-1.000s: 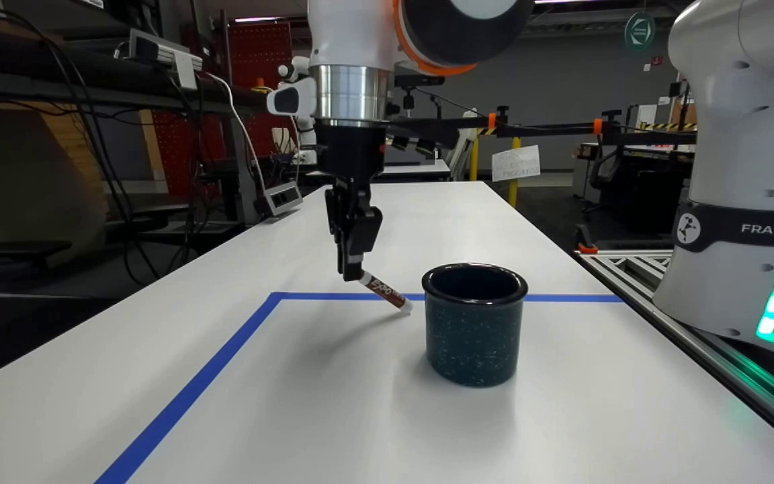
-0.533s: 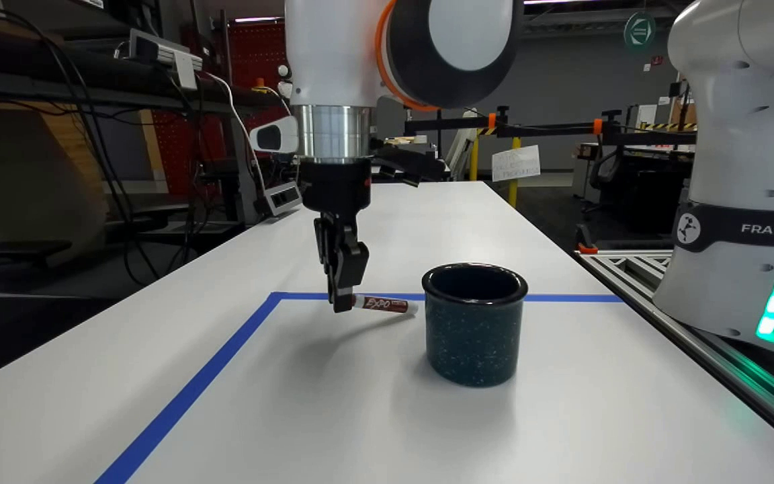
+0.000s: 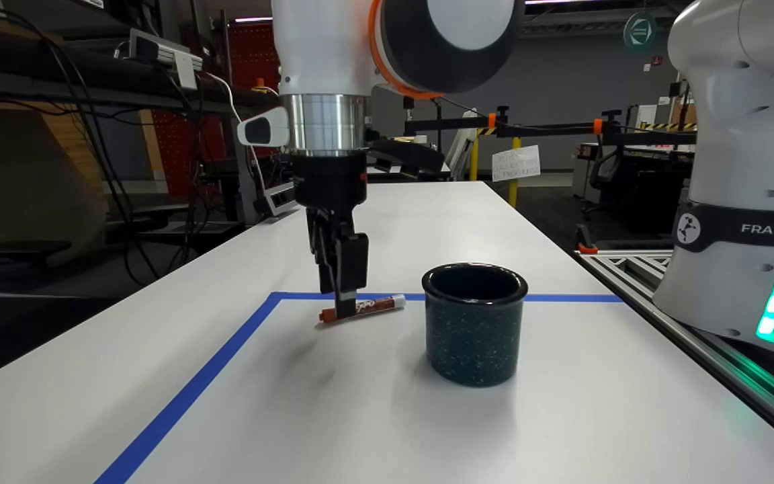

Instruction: Take the marker out of the cup

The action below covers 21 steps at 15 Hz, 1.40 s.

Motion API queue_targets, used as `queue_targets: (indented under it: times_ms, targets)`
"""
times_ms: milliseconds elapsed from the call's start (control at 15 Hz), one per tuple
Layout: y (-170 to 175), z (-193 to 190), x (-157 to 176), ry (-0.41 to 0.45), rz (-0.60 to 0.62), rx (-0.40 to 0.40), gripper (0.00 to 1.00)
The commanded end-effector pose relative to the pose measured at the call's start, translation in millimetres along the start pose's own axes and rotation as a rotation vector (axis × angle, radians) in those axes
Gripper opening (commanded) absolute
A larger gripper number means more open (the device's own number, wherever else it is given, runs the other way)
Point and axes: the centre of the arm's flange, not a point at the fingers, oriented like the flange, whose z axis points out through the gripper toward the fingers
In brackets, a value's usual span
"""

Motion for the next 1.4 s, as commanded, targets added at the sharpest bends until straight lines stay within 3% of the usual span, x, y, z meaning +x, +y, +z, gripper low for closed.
queue_targets:
  times_ms: [0, 200, 400, 800, 867, 1333]
  targets:
    - [-14.8, -51.0, -15.3, -0.055, 0.035, 0.043, 0.97]
    - [-29.2, -81.3, -24.2, -0.142, 0.192, 0.125, 1.0]
    - [-38.0, -107.8, -33.7, -0.165, 0.357, 0.151, 1.0]
    - [-46.4, -131.4, -41.4, -0.088, 0.665, 0.085, 1.0]
    - [-33.0, -120.9, -29.6, -0.127, 0.579, 0.118, 1.0]
    - [-37.4, -126.1, -33.5, -0.106, 0.651, 0.105, 1.0]
